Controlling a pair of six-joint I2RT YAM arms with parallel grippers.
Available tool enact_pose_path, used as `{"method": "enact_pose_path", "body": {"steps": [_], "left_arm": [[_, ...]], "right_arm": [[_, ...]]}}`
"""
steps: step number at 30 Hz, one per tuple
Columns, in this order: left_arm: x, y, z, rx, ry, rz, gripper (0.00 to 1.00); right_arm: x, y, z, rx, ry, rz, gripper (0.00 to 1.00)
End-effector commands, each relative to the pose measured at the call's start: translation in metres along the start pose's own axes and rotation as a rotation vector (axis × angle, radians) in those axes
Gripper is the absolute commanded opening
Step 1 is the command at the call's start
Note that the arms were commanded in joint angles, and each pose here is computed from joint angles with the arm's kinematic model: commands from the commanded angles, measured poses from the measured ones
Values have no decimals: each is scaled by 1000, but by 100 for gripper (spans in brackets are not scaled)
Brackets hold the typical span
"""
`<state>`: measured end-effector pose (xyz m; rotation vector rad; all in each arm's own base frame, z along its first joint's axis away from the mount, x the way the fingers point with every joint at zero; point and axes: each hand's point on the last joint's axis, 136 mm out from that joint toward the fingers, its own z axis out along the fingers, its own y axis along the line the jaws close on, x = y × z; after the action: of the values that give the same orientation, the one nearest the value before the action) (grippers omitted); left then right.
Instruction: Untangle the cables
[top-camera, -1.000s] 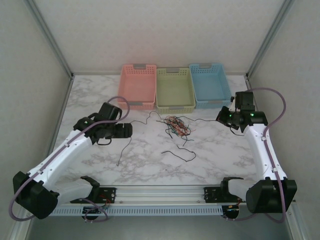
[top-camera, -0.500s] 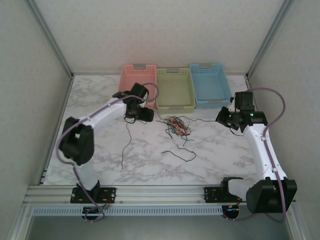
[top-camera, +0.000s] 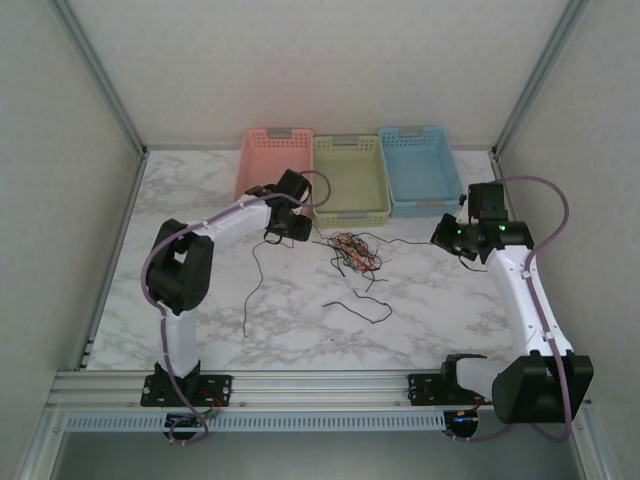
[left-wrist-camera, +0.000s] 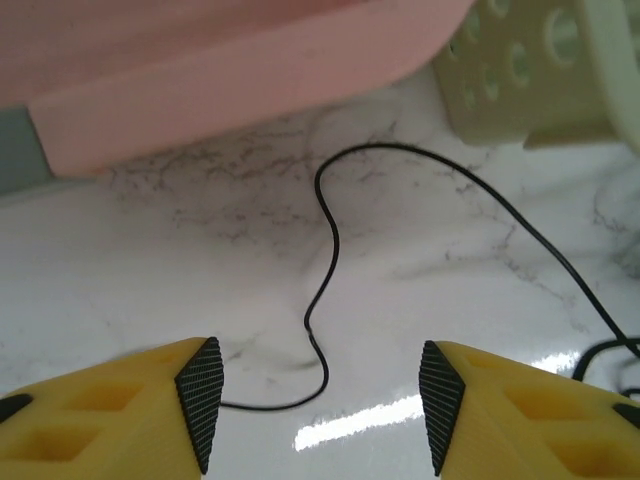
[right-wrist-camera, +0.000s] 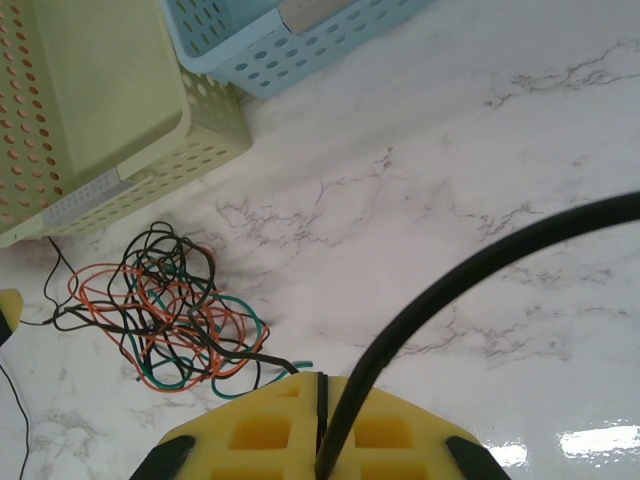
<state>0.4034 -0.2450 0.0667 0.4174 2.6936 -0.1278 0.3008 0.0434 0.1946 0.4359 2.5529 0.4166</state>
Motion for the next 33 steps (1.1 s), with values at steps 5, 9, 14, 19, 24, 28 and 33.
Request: {"method": "enact_pose_path", "body": {"steps": [5, 9, 14, 19, 24, 28, 33], "left_arm": [[11, -5, 31, -21, 41, 17, 50], [20, -1, 39, -39, 57, 13, 46], [26, 1, 46, -46, 75, 11, 35], [30, 5, 51, -72, 84, 15, 28], [32, 8, 48, -87, 86, 18, 18], [25, 9, 31, -86, 47, 6, 0], [8, 7, -22, -48, -48, -14, 0]], "right_arm": [[4, 3, 0, -12, 12, -18, 0], [3, 3, 0, -13, 11, -19, 0], [3, 3, 0, -13, 13, -20, 0], [3, 3, -1, -14, 9, -20, 0], [4, 3, -1, -14, 10, -20, 0], [4, 2, -1, -12, 9, -20, 0], [4, 3, 0, -14, 7, -19, 0]]}}
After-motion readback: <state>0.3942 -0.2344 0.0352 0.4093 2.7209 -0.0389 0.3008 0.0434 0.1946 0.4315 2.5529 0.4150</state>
